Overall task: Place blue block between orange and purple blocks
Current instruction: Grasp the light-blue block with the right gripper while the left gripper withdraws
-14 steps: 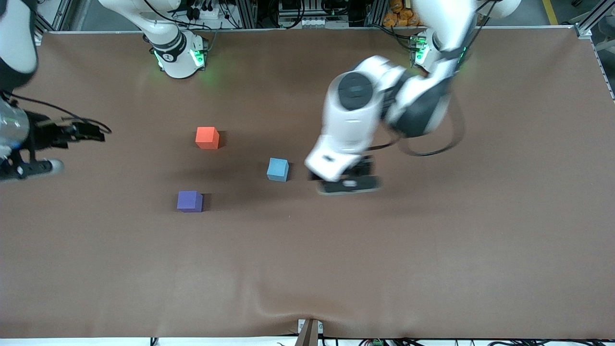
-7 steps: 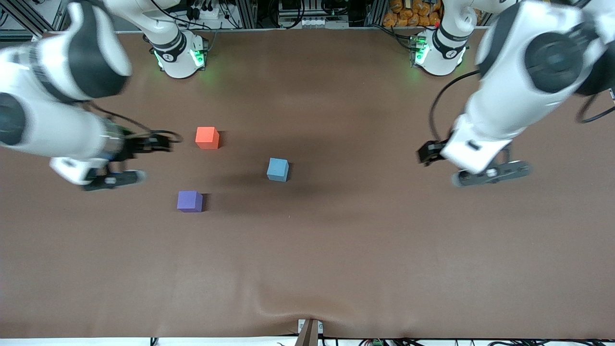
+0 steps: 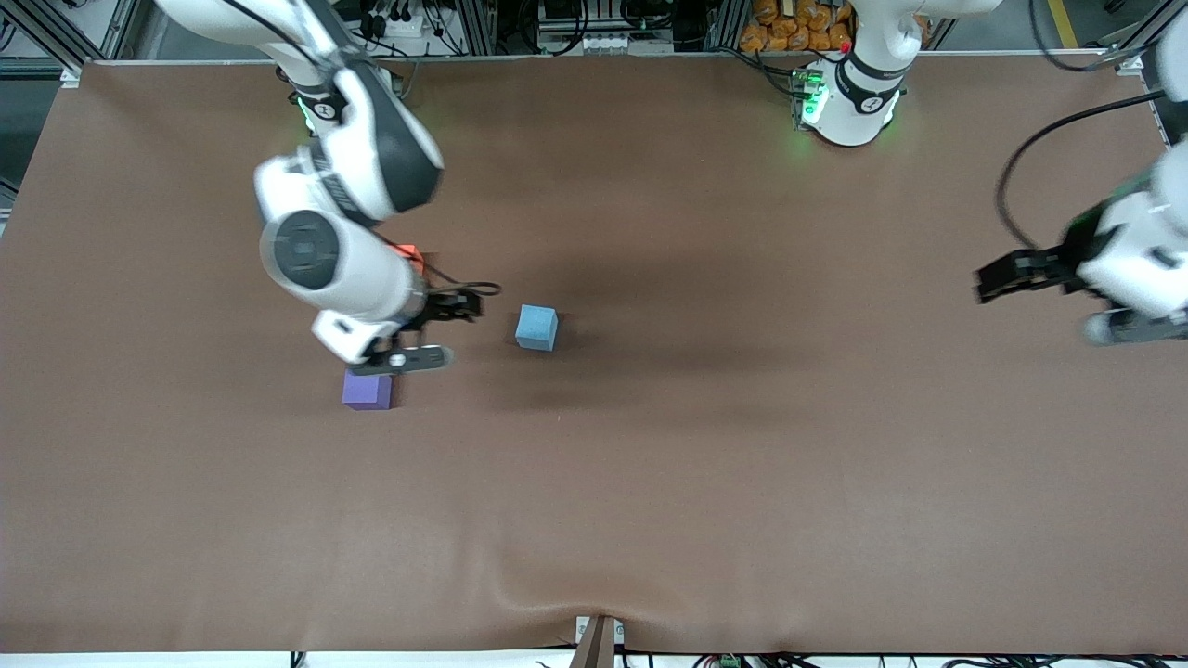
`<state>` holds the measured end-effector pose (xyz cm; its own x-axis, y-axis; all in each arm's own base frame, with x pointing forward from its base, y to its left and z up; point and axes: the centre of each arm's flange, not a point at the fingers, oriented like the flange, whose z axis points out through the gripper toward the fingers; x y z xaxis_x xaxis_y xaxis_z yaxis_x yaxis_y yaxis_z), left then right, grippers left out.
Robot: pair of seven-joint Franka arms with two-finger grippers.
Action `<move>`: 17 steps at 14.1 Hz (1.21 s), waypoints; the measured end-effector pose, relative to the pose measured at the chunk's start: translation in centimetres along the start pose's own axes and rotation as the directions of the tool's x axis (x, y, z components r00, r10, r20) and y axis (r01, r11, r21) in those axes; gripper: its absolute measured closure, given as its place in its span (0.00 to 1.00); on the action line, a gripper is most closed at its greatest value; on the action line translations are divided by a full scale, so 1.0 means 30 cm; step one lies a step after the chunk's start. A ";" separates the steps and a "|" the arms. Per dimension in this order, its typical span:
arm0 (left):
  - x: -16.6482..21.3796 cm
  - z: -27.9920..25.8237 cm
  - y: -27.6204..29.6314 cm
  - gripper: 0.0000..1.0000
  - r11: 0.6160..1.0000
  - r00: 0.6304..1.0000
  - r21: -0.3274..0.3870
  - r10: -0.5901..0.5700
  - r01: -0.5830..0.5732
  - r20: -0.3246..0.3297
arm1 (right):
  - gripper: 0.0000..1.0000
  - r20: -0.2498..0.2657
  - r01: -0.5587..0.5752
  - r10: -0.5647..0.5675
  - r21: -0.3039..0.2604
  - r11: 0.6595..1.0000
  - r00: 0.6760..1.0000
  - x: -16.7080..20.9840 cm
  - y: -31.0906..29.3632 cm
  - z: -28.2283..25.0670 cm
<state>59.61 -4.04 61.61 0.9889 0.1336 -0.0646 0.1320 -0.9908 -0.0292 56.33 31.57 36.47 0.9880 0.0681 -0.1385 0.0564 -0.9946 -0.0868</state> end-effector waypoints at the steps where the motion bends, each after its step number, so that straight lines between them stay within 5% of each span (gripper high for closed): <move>1: -0.022 -0.014 -0.030 0.00 1.000 1.000 -0.003 -0.011 0.011 -0.002 | 0.00 -0.004 -0.014 0.014 -0.004 1.000 1.000 -0.017 -0.039 0.074; 7: -0.204 -0.014 -0.096 0.00 1.000 1.000 -0.024 -0.020 0.020 -0.021 | 0.00 -0.026 -0.039 0.039 -0.011 0.999 0.999 -0.050 -0.202 0.366; 17: -0.321 -0.043 -0.089 0.00 0.999 0.999 -0.033 0.003 -0.004 -0.044 | 0.00 -0.023 -0.141 0.141 -0.018 0.990 0.990 -0.057 -0.231 0.476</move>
<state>49.82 -2.69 63.60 0.9913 0.1299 -0.0208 0.1300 -0.9915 0.0038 52.20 39.45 23.21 0.9892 -0.0747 -0.1263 -0.0814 -0.9955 -0.0488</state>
